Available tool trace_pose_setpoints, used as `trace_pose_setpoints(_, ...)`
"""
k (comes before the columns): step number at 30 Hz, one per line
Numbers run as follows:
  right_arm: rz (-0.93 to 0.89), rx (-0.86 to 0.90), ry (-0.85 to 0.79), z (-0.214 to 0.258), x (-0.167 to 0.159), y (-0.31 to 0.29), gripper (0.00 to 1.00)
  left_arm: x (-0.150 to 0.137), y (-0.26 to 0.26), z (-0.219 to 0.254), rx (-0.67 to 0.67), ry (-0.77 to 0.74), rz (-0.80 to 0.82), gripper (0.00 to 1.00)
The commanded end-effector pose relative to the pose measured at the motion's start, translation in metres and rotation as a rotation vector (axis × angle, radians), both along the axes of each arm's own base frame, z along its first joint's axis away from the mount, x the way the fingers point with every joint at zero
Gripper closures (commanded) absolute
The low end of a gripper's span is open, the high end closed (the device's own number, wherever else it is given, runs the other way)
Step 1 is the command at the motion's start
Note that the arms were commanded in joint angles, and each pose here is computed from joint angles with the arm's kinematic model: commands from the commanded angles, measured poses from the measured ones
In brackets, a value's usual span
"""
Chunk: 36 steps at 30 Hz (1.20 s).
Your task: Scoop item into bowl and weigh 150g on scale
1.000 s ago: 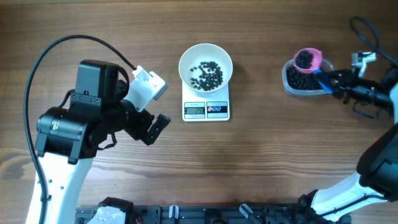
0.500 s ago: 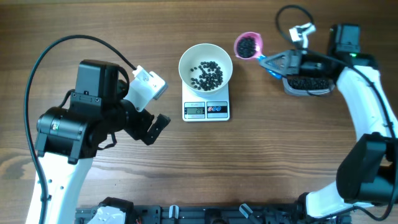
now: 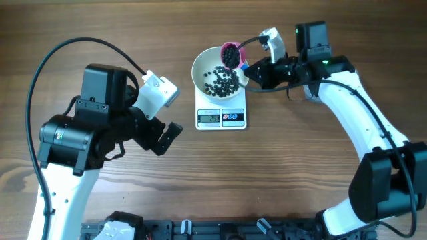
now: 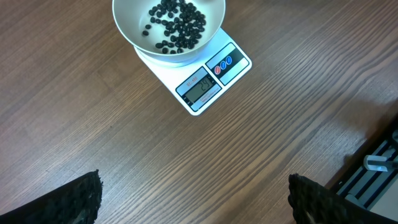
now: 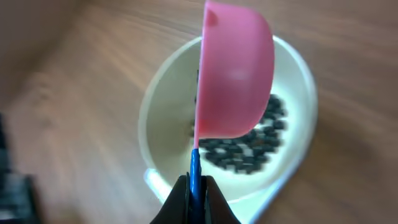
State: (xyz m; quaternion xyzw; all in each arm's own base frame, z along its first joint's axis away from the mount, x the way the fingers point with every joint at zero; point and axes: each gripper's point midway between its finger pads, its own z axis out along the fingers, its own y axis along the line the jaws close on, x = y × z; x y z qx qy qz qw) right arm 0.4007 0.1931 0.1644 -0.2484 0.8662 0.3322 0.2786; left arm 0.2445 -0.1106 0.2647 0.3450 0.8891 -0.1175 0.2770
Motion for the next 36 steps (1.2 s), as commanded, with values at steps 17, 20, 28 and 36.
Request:
trace_pose_setpoints(17, 0.212, -0.480, -0.410, -0.013, 0.016, -0.004, 0.96, 0.003, -0.001, 0.005, -0.007, -0.013, 0.003, 0.00)
trace_pose_setpoints(20, 0.203, -0.513, -0.417, -0.015, 0.018, -0.006, 0.96, 0.003, -0.001, 0.005, -0.007, -0.013, 0.003, 0.00)
trace_pose_setpoints(28, 0.243, -0.543, -0.440, -0.017, 0.015, -0.003, 0.96, 0.003, -0.001, 0.005, -0.007, -0.013, 0.003, 0.00)
trace_pose_setpoints(36, 0.221, -0.586, -0.450, -0.017, 0.019, -0.006, 0.96, 0.003, -0.001, 0.005, -0.007, -0.012, 0.003, 0.00)
